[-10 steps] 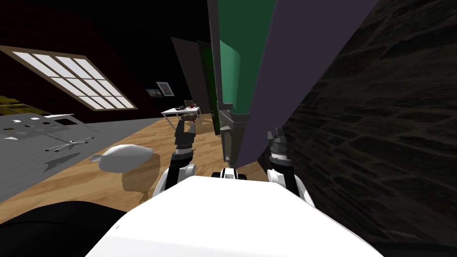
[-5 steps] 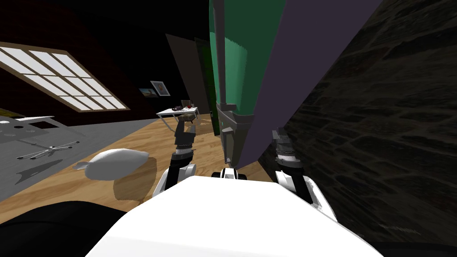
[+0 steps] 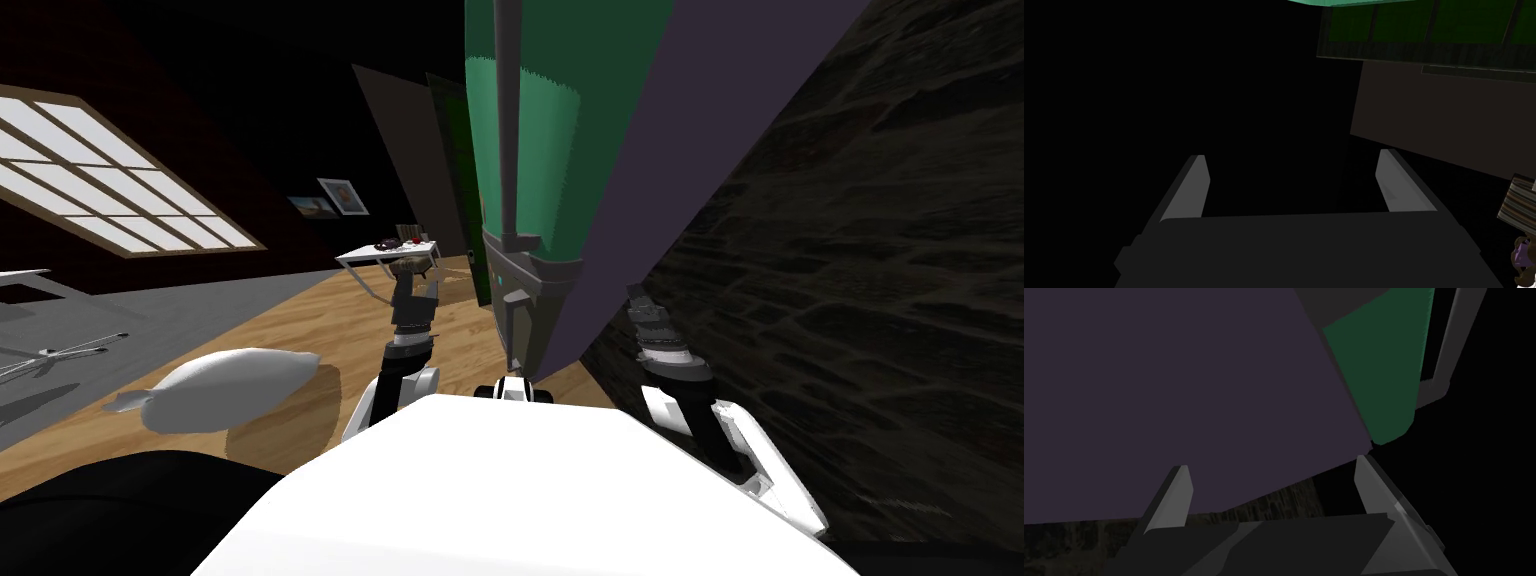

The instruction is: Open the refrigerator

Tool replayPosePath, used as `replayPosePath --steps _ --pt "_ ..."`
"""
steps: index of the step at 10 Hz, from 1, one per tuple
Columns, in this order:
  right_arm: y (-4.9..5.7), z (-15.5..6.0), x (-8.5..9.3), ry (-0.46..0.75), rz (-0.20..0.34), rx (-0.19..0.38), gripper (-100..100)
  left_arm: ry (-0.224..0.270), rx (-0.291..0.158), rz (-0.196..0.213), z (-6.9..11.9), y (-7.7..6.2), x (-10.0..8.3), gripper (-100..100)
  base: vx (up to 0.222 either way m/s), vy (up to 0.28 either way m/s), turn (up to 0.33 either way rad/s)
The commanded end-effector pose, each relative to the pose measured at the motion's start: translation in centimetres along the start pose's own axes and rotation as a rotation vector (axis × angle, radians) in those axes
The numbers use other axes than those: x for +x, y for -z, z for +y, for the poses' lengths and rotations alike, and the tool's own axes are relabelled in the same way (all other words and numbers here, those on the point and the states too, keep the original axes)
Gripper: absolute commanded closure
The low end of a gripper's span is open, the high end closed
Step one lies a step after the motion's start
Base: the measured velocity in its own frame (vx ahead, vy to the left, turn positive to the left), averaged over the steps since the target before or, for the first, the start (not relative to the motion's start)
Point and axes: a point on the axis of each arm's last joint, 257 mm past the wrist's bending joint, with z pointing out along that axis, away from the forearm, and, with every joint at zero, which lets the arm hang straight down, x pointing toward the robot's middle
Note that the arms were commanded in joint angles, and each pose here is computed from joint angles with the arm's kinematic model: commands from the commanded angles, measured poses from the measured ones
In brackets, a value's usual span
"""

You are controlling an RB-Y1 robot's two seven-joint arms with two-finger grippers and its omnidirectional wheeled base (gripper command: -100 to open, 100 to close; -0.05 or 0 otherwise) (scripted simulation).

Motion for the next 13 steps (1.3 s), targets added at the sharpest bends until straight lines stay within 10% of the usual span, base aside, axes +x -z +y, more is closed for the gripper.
replayPosePath --steps 1,9,13 --pt "-0.1 0.9 -1.1 0.194 0.048 -0.042 -100 0.0 0.0 0.0 0.0 0.0 0.0 0 0.072 0.128 -0.104" --pt "-0.5 3.0 -2.7 0.81 0.23 -0.197 -100 0.0 0.0 0.0 0.0 0.0 0.0 0 0.04 0.114 -0.148" --pt "-0.5 2.9 -3.0 0.818 0.229 -0.195 -100 0.0 0.0 0.0 0.0 0.0 0.0 0 0.0 0.016 0.0"
